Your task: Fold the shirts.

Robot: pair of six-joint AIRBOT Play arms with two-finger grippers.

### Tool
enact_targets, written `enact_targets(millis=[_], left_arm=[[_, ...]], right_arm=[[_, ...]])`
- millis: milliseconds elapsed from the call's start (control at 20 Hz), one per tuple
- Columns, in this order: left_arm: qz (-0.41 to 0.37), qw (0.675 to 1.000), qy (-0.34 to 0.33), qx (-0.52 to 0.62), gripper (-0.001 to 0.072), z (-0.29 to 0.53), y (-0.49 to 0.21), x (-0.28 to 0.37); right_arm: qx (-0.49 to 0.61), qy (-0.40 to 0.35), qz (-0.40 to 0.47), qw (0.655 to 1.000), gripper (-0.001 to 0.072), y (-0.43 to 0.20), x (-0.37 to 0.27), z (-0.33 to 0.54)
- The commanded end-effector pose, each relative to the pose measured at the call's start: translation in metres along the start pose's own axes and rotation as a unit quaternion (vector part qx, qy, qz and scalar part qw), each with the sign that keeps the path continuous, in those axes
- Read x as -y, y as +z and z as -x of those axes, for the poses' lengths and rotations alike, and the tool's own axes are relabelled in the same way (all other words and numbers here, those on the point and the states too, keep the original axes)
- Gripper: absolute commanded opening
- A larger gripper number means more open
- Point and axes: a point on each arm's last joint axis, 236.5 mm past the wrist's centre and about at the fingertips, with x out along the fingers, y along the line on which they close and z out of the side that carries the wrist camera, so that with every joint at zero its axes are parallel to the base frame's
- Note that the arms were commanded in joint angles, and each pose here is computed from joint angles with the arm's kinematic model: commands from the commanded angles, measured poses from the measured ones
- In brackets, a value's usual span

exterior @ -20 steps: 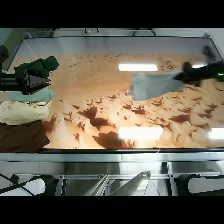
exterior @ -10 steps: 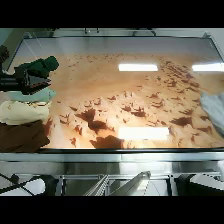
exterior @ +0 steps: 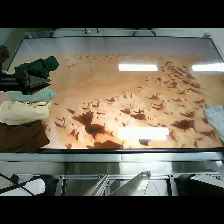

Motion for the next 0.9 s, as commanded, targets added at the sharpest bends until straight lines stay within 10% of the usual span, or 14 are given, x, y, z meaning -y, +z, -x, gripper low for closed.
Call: enact_targets(millis=[0, 50, 100, 150, 400, 850], left_arm=[[-0.001, 1.0, 0.003, 0.006, 0.0294, 0.0, 0.003, -0.001], [-0.001, 1.0, 0.007, 0.014, 0.0293, 0.0, 0.006, -0.003], [-0.001, 1.0, 0.012, 0.024, 0.0197, 0.001, 0.011, -0.005], [-0.008, 1.0, 0.015, 0.025, 0.0002, 0.002, 0.014, -0.003], [-0.04, 0.998, 0.047, 0.007, 0.0, 0.011, -0.02, 0.013], [0.001, 0.996, 0.094, -0.004, 0.0002, -0.014, -0.151, -0.009]], right_arm=[[-0.034, 0.061, 0.013, 0.997, 0.0311, -0.017, -0.048, 0.032], [-0.019, 0.1, 0.049, 0.994, 0.0035, -0.019, -0.079, 0.043], [0.002, 0.142, 0.084, 0.986, 0.0015, -0.021, -0.113, 0.053], [0.024, 0.187, 0.117, 0.975, 0.0014, -0.026, -0.148, 0.067], [0.034, 0.326, 0.342, 0.881, 0.0014, -0.144, -0.27, 0.111], [-0.052, 0.311, 0.477, 0.82, 0.0014, -0.341, -0.216, -0.01]])
